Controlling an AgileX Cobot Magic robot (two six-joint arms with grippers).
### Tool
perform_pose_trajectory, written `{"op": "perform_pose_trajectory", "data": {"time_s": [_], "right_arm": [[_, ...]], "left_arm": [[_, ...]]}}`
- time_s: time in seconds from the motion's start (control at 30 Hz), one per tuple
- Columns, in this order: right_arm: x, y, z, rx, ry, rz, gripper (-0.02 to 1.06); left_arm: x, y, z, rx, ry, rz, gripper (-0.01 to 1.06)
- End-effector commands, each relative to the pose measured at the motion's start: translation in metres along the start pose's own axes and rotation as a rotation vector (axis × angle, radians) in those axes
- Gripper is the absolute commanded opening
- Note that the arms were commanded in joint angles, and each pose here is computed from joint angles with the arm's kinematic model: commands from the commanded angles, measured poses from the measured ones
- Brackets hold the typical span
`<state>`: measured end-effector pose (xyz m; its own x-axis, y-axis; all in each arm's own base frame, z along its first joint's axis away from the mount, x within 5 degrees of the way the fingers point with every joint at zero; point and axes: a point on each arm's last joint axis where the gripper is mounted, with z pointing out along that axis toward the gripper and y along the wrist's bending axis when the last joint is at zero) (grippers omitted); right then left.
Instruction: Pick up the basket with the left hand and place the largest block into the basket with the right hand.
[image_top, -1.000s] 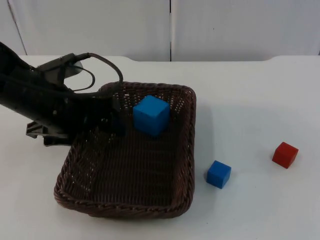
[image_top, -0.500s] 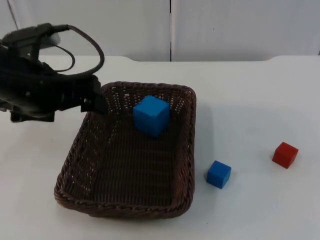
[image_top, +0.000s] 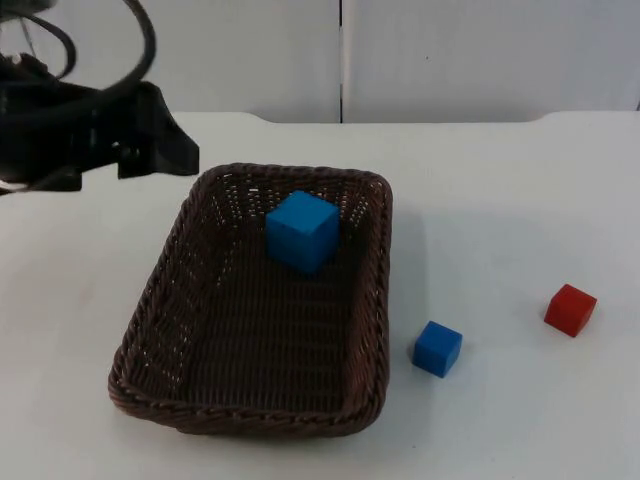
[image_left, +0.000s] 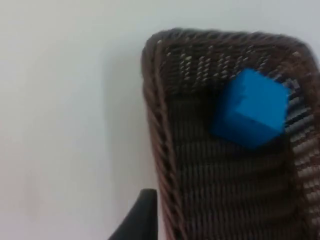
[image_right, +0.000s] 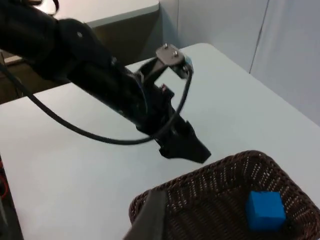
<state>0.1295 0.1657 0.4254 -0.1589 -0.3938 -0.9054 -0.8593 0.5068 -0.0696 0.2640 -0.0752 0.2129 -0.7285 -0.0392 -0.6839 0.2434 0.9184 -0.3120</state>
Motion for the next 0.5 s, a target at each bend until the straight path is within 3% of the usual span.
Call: {"op": "perform_pose_trajectory", "data": {"time_s": [0.0,0.47], "right_arm": [[0.005,0.002,0.000,-0.008,0.019,0.005,0.83],[0.064,0.013,-0.035,0.035,-0.082,0.015,0.83]], "left_arm": [[0.000,-0.008,-0.017,0.030,-0.033,0.014,0.96],[0.007,-0.040,-0.119,0.123,-0.293,0.169,0.96]]}}
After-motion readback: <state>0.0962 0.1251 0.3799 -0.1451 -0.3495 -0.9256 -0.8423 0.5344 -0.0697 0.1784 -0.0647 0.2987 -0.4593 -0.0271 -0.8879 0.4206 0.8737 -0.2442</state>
